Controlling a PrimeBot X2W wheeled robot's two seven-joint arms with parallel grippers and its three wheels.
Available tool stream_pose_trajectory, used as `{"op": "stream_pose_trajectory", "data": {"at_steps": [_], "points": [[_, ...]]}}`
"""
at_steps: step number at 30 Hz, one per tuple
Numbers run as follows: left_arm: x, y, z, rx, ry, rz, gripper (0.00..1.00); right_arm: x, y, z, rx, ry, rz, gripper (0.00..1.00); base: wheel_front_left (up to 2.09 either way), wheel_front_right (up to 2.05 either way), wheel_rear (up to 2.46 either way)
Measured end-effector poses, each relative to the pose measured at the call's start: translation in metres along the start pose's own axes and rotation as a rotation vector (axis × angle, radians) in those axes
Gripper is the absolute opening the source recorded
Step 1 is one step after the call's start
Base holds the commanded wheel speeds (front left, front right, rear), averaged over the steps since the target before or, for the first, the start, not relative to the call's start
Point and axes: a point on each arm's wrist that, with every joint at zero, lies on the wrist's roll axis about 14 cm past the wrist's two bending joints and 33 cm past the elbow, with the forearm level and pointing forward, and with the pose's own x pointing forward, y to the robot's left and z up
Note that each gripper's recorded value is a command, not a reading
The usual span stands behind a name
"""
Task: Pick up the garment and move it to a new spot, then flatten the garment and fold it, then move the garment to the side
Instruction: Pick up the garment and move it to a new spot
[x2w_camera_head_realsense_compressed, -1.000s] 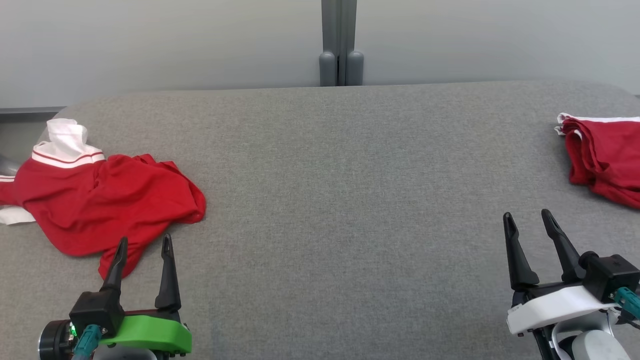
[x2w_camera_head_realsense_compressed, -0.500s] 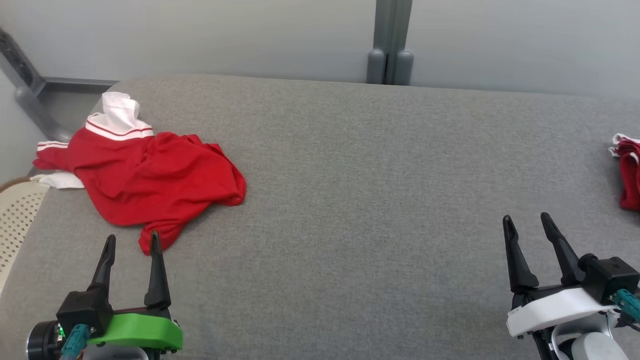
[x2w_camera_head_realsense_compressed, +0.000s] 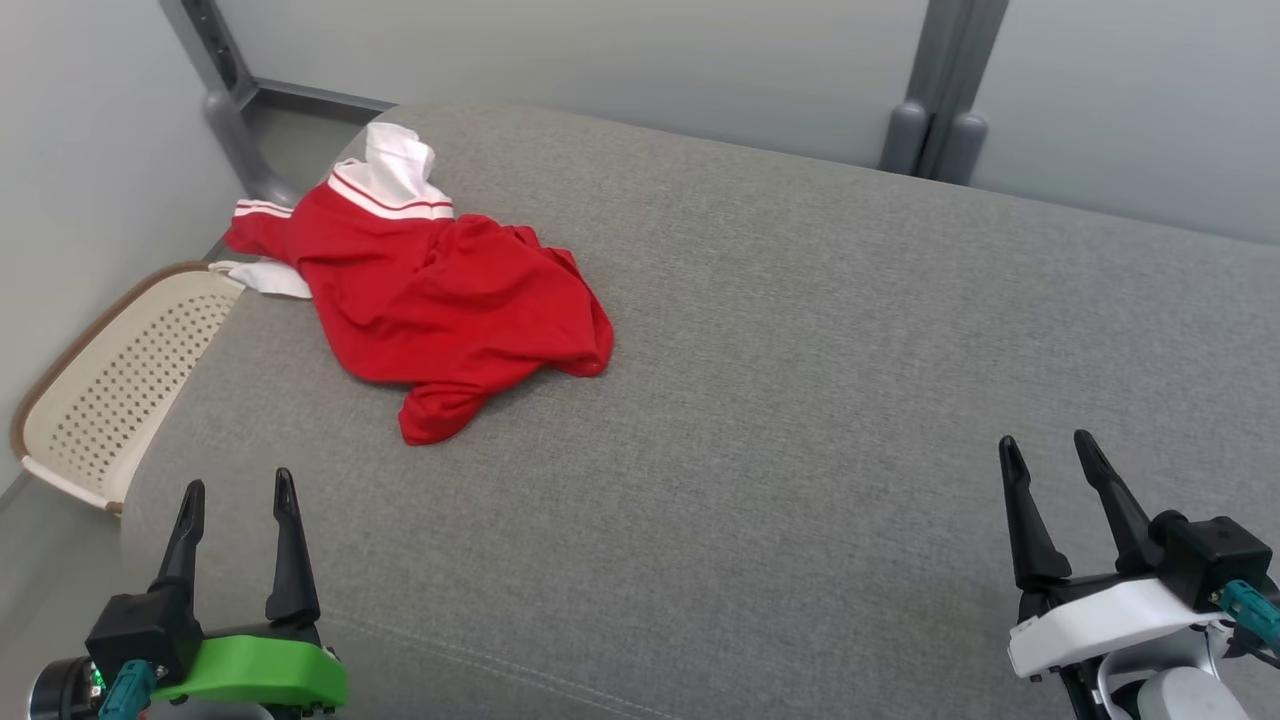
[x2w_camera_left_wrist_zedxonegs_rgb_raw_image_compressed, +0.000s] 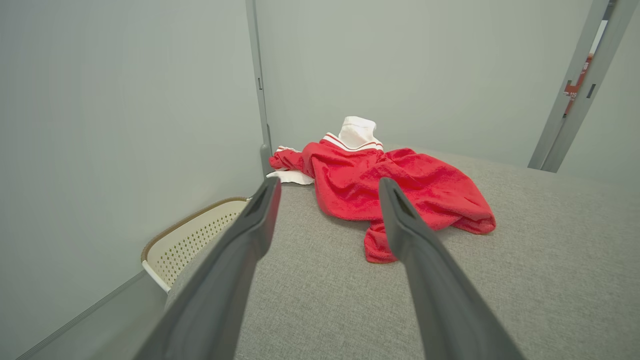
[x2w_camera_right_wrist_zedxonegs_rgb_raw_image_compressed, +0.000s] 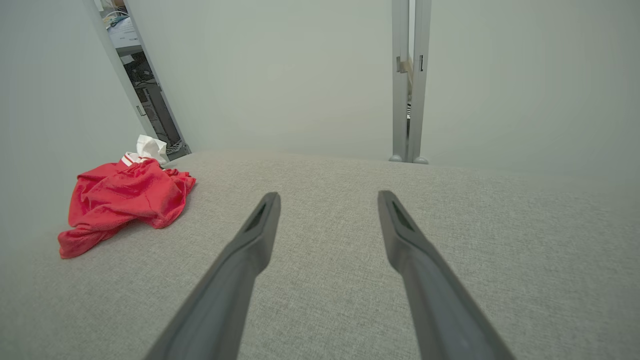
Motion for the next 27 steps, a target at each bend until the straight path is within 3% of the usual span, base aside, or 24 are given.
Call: {"op": "stream_pose_trajectory", "data": {"at_steps": [13, 20, 27], "points": [[-0.022, 0.036, 0.001, 0.014, 0.006, 0.113, 1.0, 0.017, 0.031, -0.01, 0.011, 0.025, 0.099, 1.0, 0.0, 0.0, 0.0], [-0.012, 0.028, -0.001, 0.006, 0.01, 0.09, 1.0, 0.014, 0.015, -0.006, -0.009, 0.018, 0.07, 1.0, 0.0, 0.0, 0.0], [0.042, 0.008, 0.031, 0.011, -0.087, 0.032, 1.0, 0.019, -0.017, 0.003, -0.055, 0.008, 0.024, 1.0, 0.0, 0.0, 0.0]]}}
